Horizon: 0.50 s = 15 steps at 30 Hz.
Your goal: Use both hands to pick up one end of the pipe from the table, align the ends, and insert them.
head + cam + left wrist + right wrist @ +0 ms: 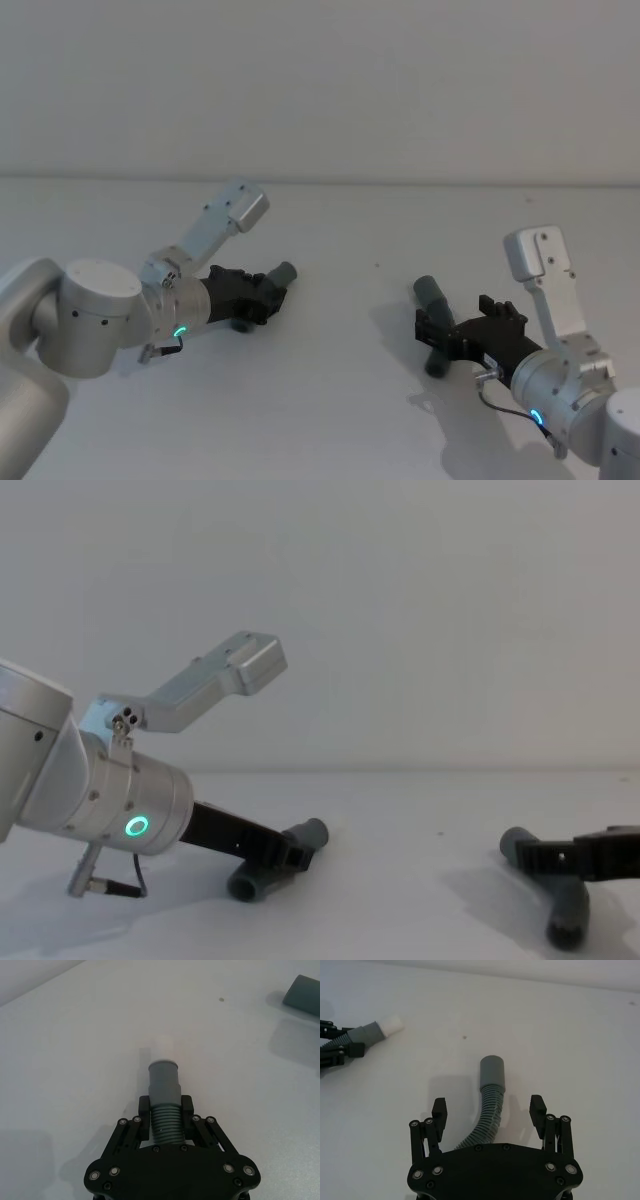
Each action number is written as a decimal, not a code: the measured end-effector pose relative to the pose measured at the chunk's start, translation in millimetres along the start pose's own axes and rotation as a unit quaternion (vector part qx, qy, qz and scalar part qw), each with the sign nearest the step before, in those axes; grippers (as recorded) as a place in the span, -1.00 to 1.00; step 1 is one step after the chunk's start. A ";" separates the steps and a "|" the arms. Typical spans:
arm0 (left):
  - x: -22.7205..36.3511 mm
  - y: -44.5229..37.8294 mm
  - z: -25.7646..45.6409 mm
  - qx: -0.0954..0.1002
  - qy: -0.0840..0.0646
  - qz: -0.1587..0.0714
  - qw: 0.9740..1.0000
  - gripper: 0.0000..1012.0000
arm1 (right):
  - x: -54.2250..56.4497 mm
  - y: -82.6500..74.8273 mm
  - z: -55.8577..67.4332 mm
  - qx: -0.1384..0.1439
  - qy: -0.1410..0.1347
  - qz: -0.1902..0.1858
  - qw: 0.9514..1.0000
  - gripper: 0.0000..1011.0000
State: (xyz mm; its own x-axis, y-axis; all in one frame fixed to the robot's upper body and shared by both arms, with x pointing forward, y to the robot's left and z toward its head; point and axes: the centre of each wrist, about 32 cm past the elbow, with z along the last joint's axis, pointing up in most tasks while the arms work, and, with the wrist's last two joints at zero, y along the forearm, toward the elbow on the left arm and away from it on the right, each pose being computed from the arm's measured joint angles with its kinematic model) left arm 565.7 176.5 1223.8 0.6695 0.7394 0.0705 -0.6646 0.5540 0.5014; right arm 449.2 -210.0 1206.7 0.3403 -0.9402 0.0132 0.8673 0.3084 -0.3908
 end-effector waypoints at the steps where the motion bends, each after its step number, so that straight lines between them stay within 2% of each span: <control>1: 0.0 0.0 0.0 0.000 0.000 0.000 1.000 -0.32 | -0.1 0.7 0.0 -0.002 0.000 0.000 1.000 0.98; 15: 0.0 0.0 0.0 0.000 0.000 0.000 1.000 -0.32 | -1.4 9.4 0.5 -0.024 0.014 0.000 1.000 0.98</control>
State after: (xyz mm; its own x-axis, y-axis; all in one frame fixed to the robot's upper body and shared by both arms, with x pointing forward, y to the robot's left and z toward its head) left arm 565.7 176.5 1223.8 0.6695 0.7394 0.0704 -0.6646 0.5540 0.5015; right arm 457.0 -205.8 1203.5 0.3294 -0.9441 -0.0114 0.8489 0.3015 -0.4341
